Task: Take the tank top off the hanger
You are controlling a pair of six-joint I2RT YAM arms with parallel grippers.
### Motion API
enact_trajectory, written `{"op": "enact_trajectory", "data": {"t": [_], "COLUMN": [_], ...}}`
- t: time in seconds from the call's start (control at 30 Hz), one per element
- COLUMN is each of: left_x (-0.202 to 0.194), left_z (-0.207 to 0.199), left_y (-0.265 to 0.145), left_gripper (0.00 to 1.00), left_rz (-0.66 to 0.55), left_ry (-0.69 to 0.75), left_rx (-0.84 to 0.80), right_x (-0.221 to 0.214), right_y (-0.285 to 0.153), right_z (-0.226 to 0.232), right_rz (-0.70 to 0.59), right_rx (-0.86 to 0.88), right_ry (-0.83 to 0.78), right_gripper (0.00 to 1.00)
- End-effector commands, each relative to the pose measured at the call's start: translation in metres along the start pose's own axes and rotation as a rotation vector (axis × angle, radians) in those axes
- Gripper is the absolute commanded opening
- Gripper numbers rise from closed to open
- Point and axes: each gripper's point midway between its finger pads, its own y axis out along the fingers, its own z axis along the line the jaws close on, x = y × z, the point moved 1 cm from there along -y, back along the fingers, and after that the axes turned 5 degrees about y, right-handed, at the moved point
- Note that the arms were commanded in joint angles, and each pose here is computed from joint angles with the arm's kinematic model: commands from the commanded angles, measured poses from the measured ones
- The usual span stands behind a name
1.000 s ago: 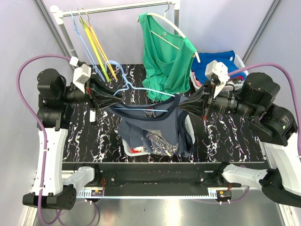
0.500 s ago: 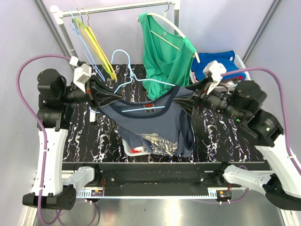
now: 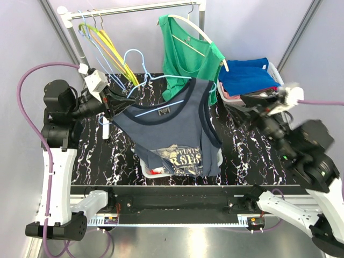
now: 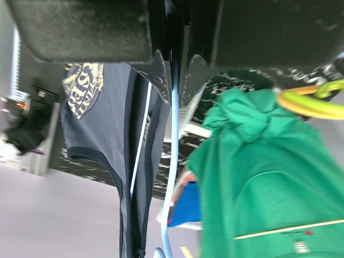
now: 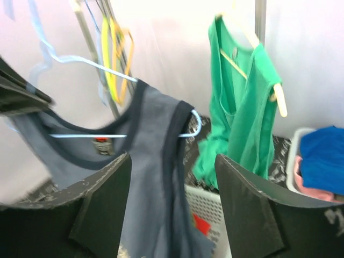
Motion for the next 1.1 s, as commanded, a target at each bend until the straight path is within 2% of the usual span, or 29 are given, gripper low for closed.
{"op": "enact_trajectory", "data": {"t": [0.0, 0.07, 0.2, 0.47, 0.83, 1.07], "left_x": [0.021, 0.022, 0.024, 0.026, 0.027, 0.027], "left_z": [0.016, 0.016, 0.009, -0.002, -0.012, -0.014], "left_y": [-0.006, -0.006, -0.006, -0.008, -0.008, -0.008], "left_gripper": [0.00, 0.00, 0.00, 0.00, 0.00, 0.00], "left_rz": [-0.016, -0.017, -0.026, -0.034, -0.042, -0.043], "left_ry": [0.122, 0.119, 0.117, 0.105, 0.082, 0.085], "left_rx": [0.116, 0.116, 0.086, 0.047, -0.005, -0.011], "right_x": [-0.004, -0.015, -0.037, -0.033, -0.042, -0.029], "right_y": [0.002, 0.010, 0.031, 0.063, 0.086, 0.087], "right_z": [0.023, 0.038, 0.043, 0.047, 0.049, 0.044], "right_rz": [-0.025, 0.010, 0.036, 0.009, 0.015, -0.023], "right_rx": [0.115, 0.196, 0.213, 0.213, 0.213, 0.179], "right_ry": [0.134, 0.182, 0.228, 0.211, 0.205, 0.179], "right_gripper": [0.67, 0.63, 0.61, 0.61, 0.61, 0.62]}}
